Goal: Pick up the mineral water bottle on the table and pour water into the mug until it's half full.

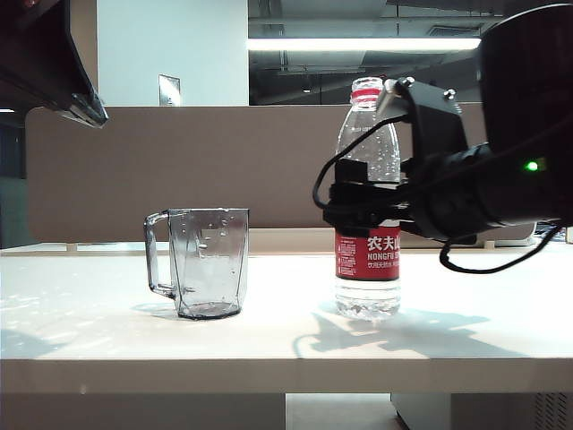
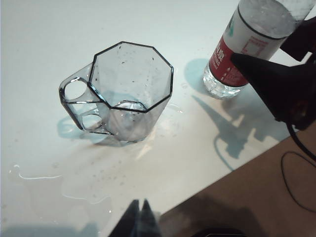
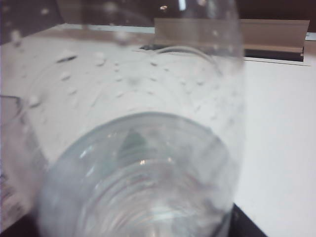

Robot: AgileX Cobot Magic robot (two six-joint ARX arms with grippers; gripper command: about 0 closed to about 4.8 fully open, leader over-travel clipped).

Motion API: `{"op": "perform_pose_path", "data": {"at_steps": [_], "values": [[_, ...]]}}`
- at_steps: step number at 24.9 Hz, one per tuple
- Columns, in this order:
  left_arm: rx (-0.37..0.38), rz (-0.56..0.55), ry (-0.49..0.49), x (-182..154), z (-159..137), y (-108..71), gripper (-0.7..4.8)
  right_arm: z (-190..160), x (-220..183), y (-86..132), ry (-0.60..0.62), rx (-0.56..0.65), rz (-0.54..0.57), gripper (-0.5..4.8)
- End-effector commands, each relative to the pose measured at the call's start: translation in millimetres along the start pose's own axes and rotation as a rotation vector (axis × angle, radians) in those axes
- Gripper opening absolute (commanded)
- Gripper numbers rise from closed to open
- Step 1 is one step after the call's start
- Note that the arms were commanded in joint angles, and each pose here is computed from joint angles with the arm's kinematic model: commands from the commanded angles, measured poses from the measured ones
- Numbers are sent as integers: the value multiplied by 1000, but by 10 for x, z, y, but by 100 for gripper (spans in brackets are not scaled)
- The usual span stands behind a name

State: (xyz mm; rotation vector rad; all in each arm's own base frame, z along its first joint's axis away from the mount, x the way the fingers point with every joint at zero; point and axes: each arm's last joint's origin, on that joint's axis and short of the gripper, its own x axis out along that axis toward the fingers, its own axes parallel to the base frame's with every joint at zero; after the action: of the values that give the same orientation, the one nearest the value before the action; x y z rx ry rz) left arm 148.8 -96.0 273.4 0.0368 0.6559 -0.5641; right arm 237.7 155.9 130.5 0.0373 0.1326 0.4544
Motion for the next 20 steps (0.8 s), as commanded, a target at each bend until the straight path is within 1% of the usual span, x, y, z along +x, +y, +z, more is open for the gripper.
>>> {"op": "perform_pose_path", "data": {"at_steps": [1,5,7,8,10,15,20], "values": [[-2,-4,-16,-14,23,-3,-1,2,62,7,-1,0,-6,479],[-2,-4,-16,-14,23,-3,-1,-50,167,11,14,-1,-9,473],[-2,-4,-16,-14,23,-3,-1,-67,210,15,17,-2,-9,363],[-2,-4,-16,-14,24,-3,-1,-55,217,17,12,-3,-9,292],[-2,-4,-16,-14,23,-3,-1,-49,218,13,5,-10,-10,253],[-2,-4,-16,-14,23,-3,-1,-36,215,-3,14,-80,-12,241],[-2,-4,-16,-14,23,-3,-1,89,192,4,74,-236,-11,231]]}}
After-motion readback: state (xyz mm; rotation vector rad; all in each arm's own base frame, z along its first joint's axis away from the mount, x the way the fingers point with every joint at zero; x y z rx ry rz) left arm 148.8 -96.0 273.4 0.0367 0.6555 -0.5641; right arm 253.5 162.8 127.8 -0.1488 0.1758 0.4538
